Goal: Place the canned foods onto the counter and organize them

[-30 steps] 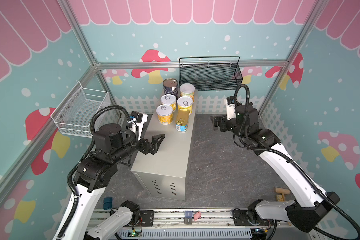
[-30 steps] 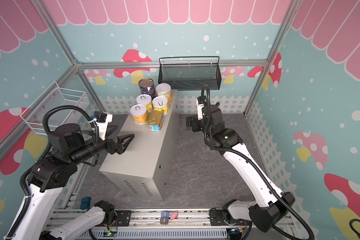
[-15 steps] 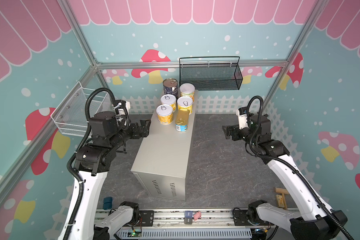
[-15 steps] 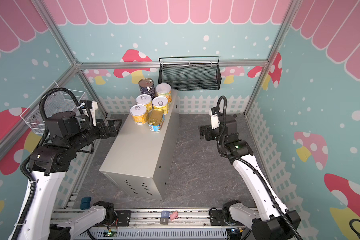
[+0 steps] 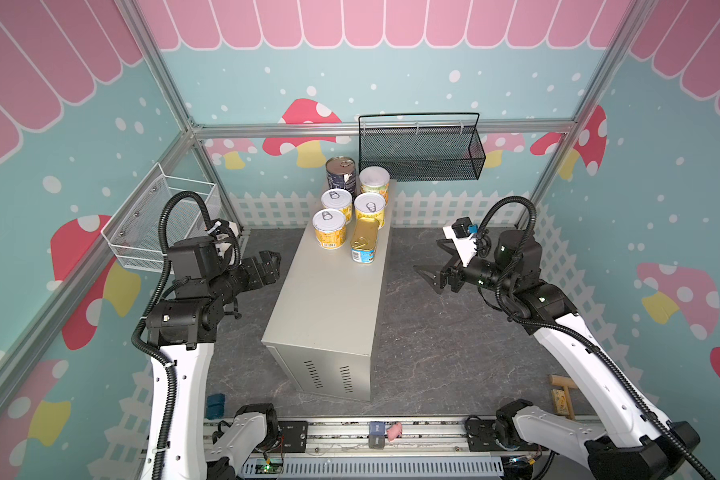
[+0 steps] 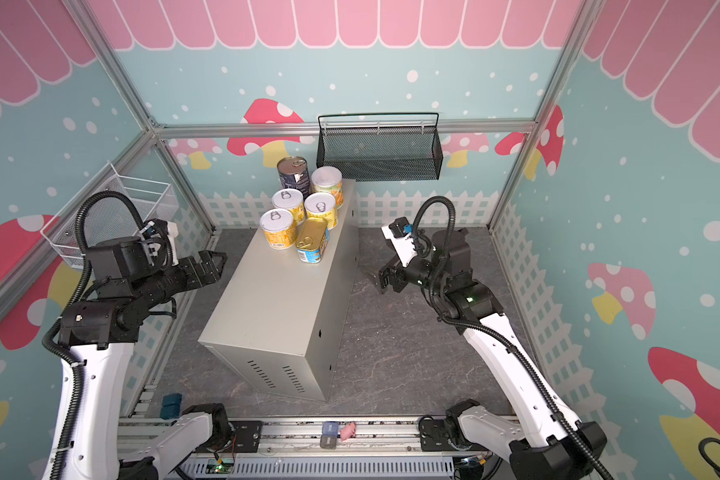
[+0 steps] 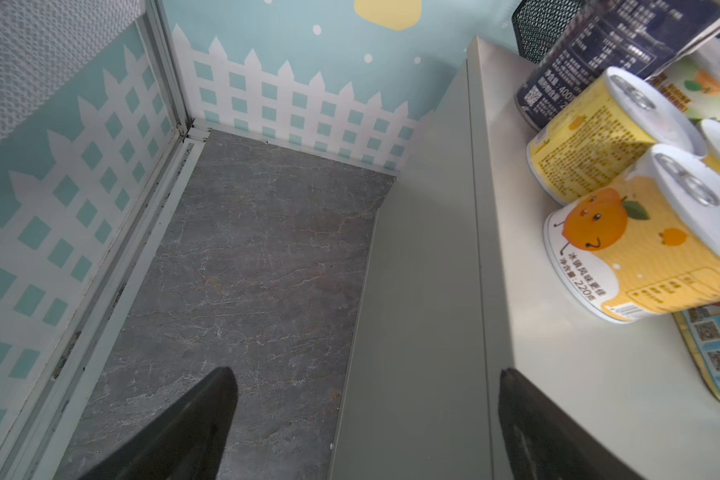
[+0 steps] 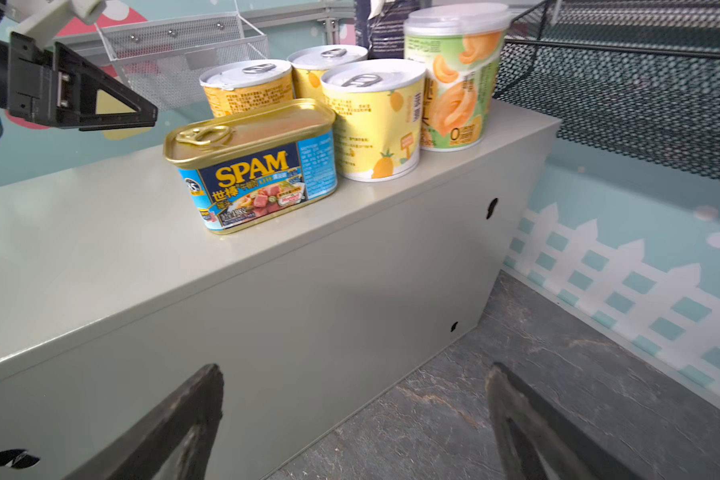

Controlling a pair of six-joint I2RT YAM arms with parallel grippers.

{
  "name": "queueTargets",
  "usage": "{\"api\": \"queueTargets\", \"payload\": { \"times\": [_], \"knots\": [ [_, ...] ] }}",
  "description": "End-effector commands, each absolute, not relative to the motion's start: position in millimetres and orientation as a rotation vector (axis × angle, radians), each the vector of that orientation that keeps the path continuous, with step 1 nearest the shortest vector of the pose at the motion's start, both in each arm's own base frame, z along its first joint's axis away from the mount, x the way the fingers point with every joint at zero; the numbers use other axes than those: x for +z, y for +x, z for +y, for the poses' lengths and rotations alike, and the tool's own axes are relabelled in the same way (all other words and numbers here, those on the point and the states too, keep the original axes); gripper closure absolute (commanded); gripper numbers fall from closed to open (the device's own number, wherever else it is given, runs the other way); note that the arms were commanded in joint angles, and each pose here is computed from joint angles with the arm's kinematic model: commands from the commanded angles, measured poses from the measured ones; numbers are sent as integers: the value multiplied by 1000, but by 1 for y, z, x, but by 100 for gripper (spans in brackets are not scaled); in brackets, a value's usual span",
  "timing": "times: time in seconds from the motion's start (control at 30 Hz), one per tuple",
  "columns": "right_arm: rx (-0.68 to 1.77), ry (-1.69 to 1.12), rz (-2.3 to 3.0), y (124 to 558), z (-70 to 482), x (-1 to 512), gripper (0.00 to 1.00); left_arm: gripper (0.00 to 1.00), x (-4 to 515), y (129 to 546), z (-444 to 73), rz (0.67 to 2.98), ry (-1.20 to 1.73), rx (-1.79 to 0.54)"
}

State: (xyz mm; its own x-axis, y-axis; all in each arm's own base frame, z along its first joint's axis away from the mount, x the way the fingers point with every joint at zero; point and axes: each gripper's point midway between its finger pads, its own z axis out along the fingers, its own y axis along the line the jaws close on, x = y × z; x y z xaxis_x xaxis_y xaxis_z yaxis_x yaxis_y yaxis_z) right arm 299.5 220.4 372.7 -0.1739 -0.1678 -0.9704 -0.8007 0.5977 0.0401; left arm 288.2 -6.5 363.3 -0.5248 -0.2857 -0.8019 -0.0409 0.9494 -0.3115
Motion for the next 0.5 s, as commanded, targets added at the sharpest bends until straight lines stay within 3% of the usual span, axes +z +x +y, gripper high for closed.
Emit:
{"api": "queueTargets", "payload": {
  "times": [0.0, 0.47],
  "knots": [
    [713, -881, 1613, 299, 237, 385, 1, 1, 350, 283, -5, 2144, -246, -325],
    [715, -908, 1641, 323, 275, 382, 0, 1, 323, 291, 7, 2182, -301, -295]
  ]
}}
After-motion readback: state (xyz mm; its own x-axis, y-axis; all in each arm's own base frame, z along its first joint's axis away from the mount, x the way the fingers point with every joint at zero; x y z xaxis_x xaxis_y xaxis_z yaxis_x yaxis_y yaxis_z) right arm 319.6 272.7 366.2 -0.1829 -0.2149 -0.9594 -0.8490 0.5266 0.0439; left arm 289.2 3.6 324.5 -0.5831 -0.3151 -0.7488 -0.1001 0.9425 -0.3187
